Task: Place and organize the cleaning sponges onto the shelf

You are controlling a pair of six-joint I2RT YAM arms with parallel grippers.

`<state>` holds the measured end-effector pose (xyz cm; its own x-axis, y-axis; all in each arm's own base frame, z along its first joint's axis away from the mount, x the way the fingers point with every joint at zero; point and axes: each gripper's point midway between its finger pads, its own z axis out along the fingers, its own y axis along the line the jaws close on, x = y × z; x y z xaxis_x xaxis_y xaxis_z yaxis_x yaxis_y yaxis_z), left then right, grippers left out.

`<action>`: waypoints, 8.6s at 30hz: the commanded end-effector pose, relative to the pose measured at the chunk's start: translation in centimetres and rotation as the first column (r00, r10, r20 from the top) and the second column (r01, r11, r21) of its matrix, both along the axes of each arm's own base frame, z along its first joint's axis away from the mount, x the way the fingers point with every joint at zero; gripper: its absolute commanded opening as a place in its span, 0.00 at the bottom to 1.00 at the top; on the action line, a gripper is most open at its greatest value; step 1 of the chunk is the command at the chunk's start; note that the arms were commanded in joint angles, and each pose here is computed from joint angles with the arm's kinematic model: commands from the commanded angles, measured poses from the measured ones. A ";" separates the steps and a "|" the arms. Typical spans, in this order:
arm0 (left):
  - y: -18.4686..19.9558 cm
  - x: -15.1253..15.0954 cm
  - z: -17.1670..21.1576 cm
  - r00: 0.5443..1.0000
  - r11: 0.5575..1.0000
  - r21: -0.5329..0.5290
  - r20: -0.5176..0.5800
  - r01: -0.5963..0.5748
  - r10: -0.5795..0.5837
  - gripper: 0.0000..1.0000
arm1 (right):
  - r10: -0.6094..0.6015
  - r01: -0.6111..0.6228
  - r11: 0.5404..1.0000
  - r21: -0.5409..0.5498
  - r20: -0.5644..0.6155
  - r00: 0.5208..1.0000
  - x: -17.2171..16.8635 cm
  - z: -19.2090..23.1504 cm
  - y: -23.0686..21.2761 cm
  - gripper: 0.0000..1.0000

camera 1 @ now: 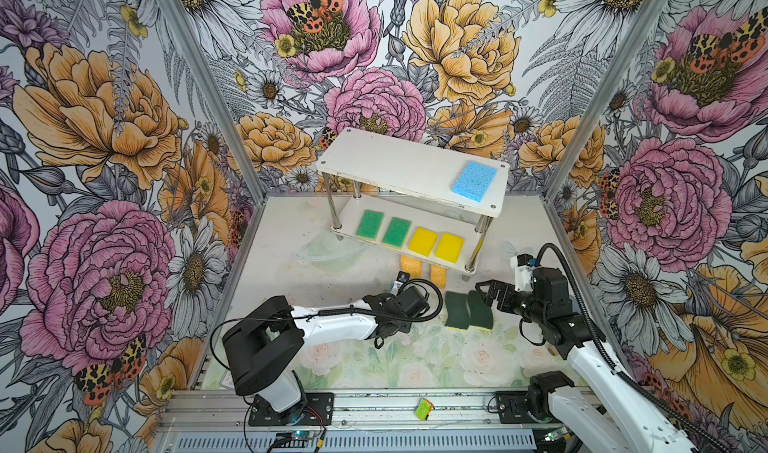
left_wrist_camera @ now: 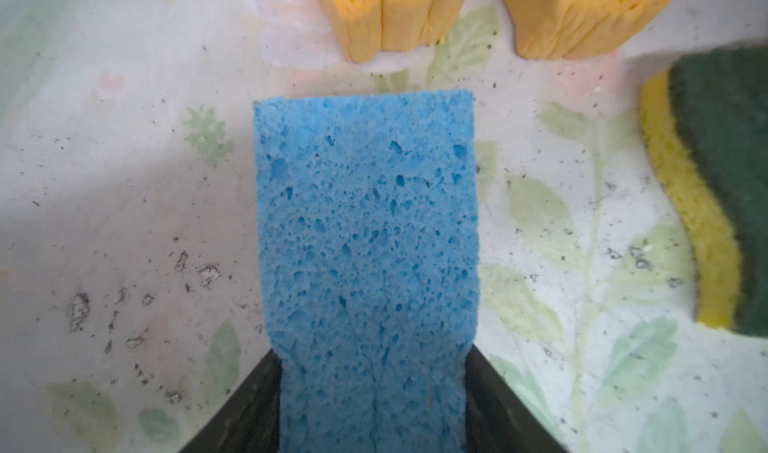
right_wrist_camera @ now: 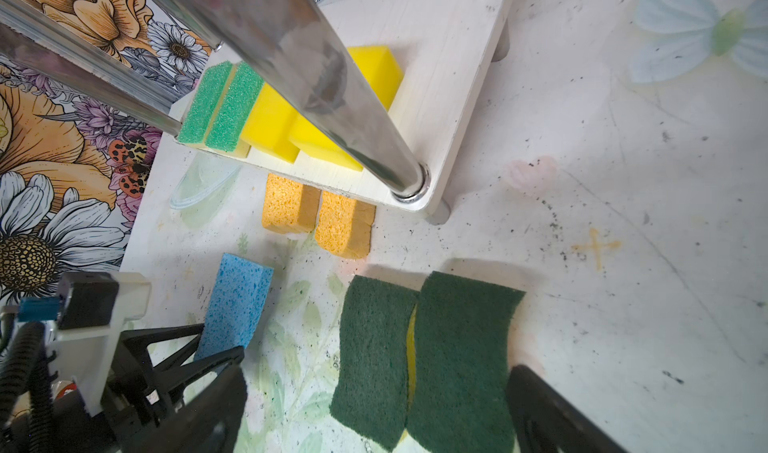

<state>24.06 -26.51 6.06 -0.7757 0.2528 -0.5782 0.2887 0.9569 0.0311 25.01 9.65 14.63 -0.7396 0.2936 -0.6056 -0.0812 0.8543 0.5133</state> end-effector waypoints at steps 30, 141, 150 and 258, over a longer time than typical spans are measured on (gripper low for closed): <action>1.4 6.3 32.3 0.855 0.975 -0.190 0.518 0.114 0.001 0.71 | -0.004 0.004 1.000 -0.010 0.022 1.000 0.7 0.9 0.0 1.00; -12.0 19.0 34.3 0.852 0.892 -0.288 0.494 0.349 -0.174 0.77 | -0.008 0.007 1.000 0.004 0.035 0.999 -0.2 0.5 -0.1 1.00; -11.8 19.0 34.7 0.851 0.891 -0.296 0.499 0.346 -0.165 0.77 | -0.007 0.006 1.000 0.006 0.035 0.999 -0.3 0.5 -0.1 1.00; -1.9 5.6 2.3 0.995 0.936 -0.343 0.039 -0.076 0.096 0.99 | -0.113 0.106 0.993 -0.048 -0.186 0.976 -0.6 -6.2 -1.1 0.97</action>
<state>30.00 -28.43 7.56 -0.7587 -0.0260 -0.6509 0.1970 0.9433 -0.2673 24.13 8.61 8.94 -0.8115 0.3545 -0.4645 0.1019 0.8686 0.4850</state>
